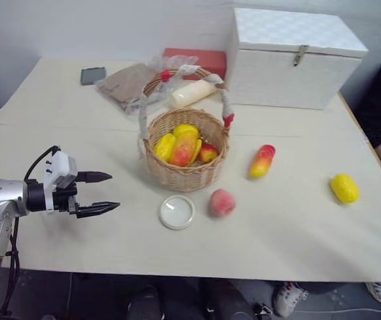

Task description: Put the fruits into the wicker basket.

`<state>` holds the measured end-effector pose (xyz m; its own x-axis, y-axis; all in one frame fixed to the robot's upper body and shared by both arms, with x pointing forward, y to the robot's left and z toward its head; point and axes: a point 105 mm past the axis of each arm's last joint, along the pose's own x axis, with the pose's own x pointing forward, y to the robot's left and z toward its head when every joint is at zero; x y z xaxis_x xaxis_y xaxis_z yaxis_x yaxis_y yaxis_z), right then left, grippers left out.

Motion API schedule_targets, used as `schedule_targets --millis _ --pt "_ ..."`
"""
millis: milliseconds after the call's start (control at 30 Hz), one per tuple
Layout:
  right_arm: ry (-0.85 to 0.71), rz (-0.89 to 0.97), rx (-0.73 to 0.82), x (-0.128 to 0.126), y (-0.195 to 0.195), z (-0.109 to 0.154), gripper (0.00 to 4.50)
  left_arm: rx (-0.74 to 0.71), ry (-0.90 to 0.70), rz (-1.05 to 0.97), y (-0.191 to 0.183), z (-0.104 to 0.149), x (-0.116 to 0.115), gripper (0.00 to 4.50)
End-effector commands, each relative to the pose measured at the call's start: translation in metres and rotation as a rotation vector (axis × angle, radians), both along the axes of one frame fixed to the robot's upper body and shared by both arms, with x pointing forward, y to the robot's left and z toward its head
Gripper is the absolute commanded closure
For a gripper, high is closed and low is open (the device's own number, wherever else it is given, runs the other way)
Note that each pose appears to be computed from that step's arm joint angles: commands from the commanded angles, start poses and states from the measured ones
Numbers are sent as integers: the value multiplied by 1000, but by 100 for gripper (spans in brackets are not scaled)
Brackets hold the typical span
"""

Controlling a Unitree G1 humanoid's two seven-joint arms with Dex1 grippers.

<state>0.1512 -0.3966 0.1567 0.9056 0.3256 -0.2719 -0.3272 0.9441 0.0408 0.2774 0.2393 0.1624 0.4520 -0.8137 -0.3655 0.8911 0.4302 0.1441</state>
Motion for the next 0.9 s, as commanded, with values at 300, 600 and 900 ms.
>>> schedule_targets --millis 300,600,900 --pt "-63 70 -97 12 18 19 0 48 73 79 -13 -8 -3 13" --pt "-121 671 -144 4 159 69 0 85 423 308 -67 -21 -13 13" --pt "-180 918 -136 4 223 76 0 78 511 367 -94 -26 4 13"
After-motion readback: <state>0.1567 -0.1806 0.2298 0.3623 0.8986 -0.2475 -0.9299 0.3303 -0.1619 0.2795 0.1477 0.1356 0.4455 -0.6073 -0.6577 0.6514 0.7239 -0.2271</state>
